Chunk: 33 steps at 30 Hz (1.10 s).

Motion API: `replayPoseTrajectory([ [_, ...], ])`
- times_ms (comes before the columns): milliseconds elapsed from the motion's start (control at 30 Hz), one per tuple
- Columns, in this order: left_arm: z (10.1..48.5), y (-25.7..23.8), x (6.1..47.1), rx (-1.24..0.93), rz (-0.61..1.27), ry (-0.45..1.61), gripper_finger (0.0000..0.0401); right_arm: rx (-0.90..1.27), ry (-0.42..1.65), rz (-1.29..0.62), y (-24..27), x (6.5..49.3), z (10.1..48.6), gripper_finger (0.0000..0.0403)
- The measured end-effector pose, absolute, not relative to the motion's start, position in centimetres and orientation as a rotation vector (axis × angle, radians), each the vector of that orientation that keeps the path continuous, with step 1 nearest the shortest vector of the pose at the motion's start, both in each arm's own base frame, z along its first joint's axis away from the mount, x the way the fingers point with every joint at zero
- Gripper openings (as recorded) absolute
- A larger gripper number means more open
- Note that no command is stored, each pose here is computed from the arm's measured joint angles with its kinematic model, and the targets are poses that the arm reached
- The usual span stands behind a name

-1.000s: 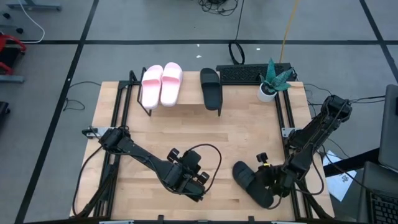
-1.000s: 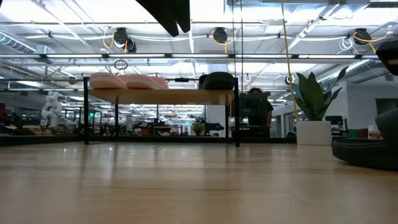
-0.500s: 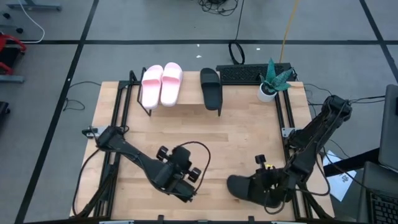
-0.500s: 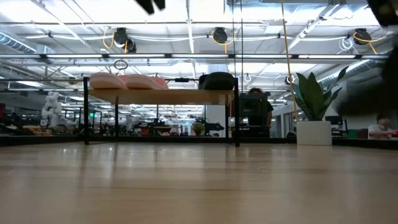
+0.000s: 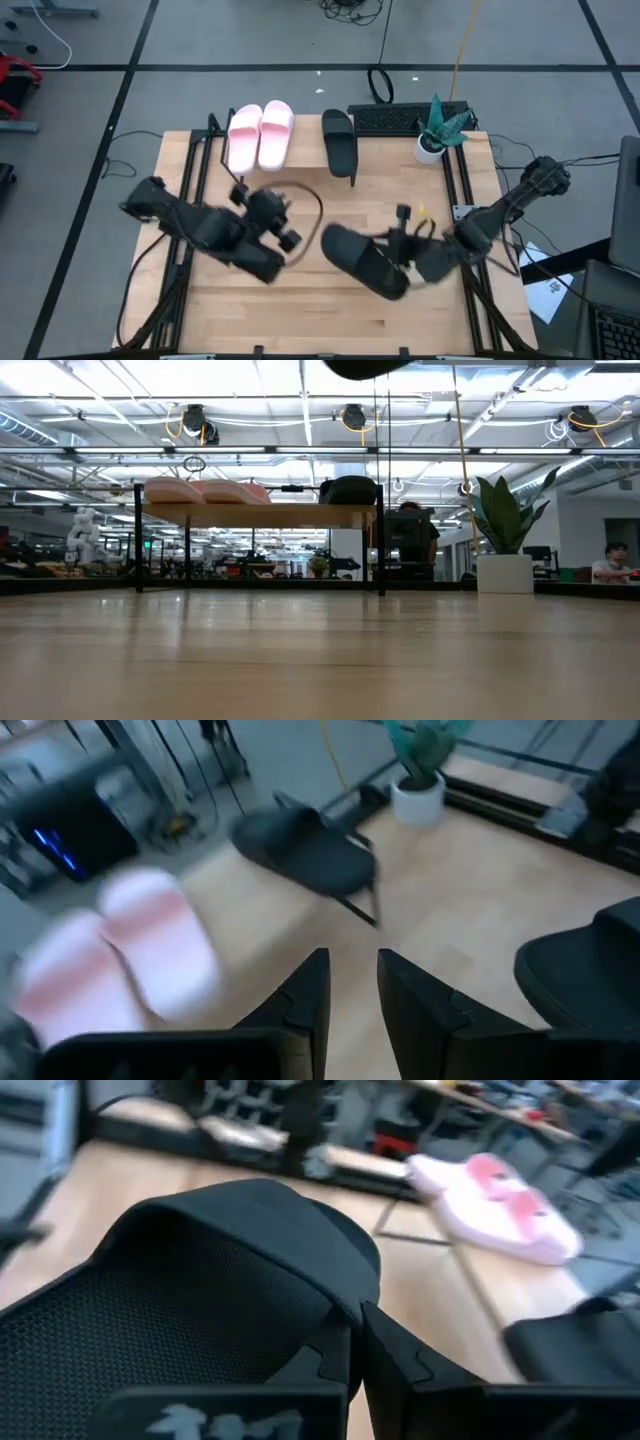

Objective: Pick and place slides into the shelf
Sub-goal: Put the black slipper on the shelf

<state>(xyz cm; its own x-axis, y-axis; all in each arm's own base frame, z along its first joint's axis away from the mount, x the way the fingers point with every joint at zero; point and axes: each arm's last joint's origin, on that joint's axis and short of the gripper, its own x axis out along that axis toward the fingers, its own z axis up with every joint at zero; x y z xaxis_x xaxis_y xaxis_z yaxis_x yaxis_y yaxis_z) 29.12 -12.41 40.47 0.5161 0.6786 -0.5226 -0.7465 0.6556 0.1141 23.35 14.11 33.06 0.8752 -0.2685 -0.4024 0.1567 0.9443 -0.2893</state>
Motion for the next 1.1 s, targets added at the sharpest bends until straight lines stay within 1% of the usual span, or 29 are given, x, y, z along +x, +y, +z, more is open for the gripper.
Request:
replayPoseTrajectory([
  [167,44.0,-8.7,26.3,-0.031,0.873,0.535,0.0085,-0.212,0.340,-0.350,10.6,26.0,35.1,0.0001],
  [367,47.2,-4.8,22.3,0.030,0.908,0.506,0.0085,-0.149,0.130,-0.464,6.2,28.6,37.5,0.0000],
  [500,48.6,-2.9,20.0,0.051,0.936,0.494,0.0085,-0.093,0.016,-0.548,3.6,30.4,37.9,0.0000],
  [633,49.4,-1.5,18.4,0.095,0.961,0.509,0.0085,-0.040,-0.088,-0.595,1.9,33.2,36.8,0.0000],
  [767,49.9,-0.2,17.2,0.145,0.992,0.536,0.0085,-0.036,-0.086,-0.687,0.6,36.8,35.3,0.0000],
  [867,50.2,0.7,16.5,0.174,1.020,0.557,0.0085,-0.065,-0.065,-0.792,-0.3,39.6,35.3,0.0000],
  [1000,50.4,1.8,15.8,0.196,1.083,0.572,0.0085,-0.189,0.019,-0.958,-1.1,42.3,36.1,0.0000],
  [1100,50.6,2.5,15.2,0.181,1.126,0.572,0.0085,-0.292,0.100,-1.030,-1.4,43.3,36.9,0.0000],
])
